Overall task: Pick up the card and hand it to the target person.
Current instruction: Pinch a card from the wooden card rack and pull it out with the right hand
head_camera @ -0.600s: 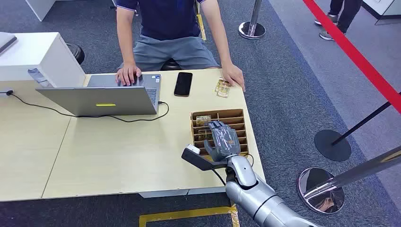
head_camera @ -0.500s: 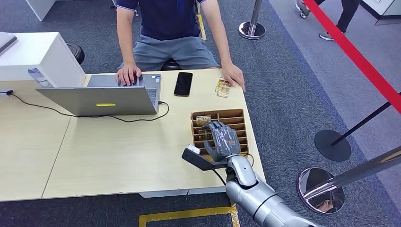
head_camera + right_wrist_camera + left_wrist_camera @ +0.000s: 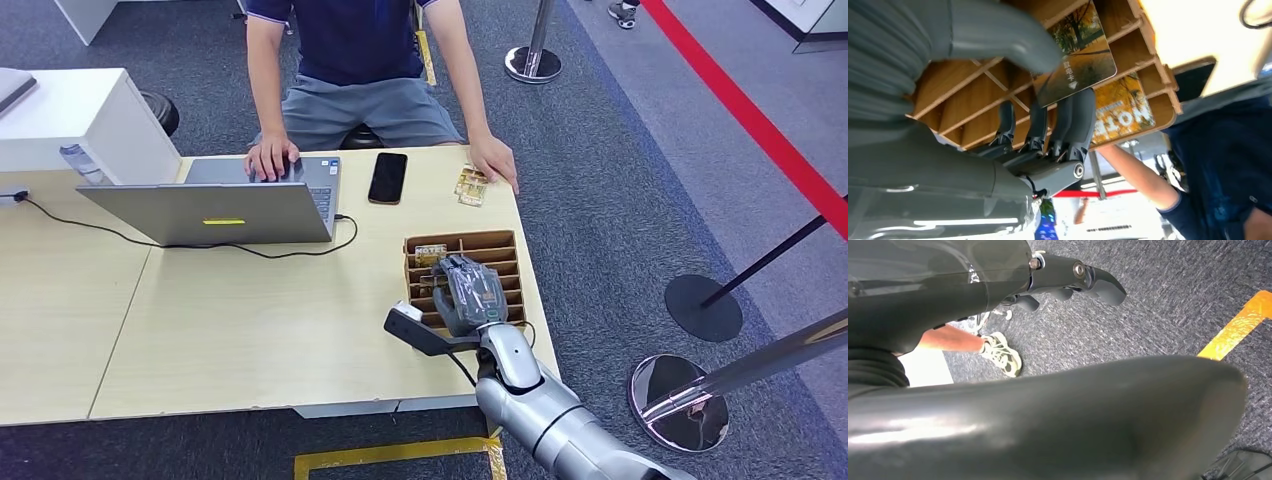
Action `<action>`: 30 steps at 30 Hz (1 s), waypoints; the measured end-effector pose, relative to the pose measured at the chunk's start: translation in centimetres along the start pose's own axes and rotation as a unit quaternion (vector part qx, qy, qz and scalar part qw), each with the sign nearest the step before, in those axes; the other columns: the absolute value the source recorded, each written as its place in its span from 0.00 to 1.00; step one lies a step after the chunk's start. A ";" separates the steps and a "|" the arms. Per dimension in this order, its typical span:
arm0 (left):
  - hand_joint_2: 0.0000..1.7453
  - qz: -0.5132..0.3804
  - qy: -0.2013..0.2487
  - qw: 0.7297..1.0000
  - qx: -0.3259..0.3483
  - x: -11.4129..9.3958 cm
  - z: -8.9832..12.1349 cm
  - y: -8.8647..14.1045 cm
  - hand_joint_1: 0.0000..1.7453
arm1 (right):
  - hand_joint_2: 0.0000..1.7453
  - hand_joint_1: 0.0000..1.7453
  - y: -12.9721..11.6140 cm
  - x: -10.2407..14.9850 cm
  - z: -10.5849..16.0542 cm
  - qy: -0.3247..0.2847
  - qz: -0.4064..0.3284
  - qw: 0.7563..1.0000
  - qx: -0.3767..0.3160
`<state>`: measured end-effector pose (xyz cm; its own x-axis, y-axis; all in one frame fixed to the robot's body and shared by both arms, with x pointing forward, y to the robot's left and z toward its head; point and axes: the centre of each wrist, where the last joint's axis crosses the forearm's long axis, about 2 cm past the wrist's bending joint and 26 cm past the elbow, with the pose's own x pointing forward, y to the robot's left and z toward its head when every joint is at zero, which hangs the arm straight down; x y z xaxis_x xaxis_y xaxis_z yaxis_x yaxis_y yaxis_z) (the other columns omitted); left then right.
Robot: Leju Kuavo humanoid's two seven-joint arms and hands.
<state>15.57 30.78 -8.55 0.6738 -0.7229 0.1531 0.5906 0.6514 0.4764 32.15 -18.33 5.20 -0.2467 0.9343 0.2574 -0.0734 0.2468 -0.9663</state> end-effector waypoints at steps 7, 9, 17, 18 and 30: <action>0.00 0.000 0.000 1.000 0.000 0.0 0.0 0.0 0.00 | 1.00 0.75 0.1 -0.1 0.0 0.001 0.003 1.000 0.002; 0.00 0.000 0.000 1.000 0.000 0.0 0.0 0.0 0.00 | 1.00 0.74 0.1 -0.1 0.0 0.001 0.004 1.000 0.002; 0.25 0.000 0.000 1.000 0.000 0.1 0.0 0.0 0.00 | 1.00 0.78 0.1 -0.2 0.0 0.003 0.007 1.000 0.003; 0.50 0.000 -0.001 1.000 0.000 0.1 0.0 0.0 0.00 | 1.00 0.79 0.1 -0.2 0.0 0.003 0.007 1.000 0.003; 1.00 0.001 -0.006 1.000 -0.002 0.4 0.0 0.0 0.00 | 1.00 0.80 0.1 -0.3 -0.1 0.006 0.007 1.000 0.000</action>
<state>15.85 30.53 -8.46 0.6692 -0.7247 0.1643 0.5914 0.6532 0.4728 32.37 -18.60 5.06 -0.2371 0.9404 0.2438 -0.0701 0.2337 -0.9698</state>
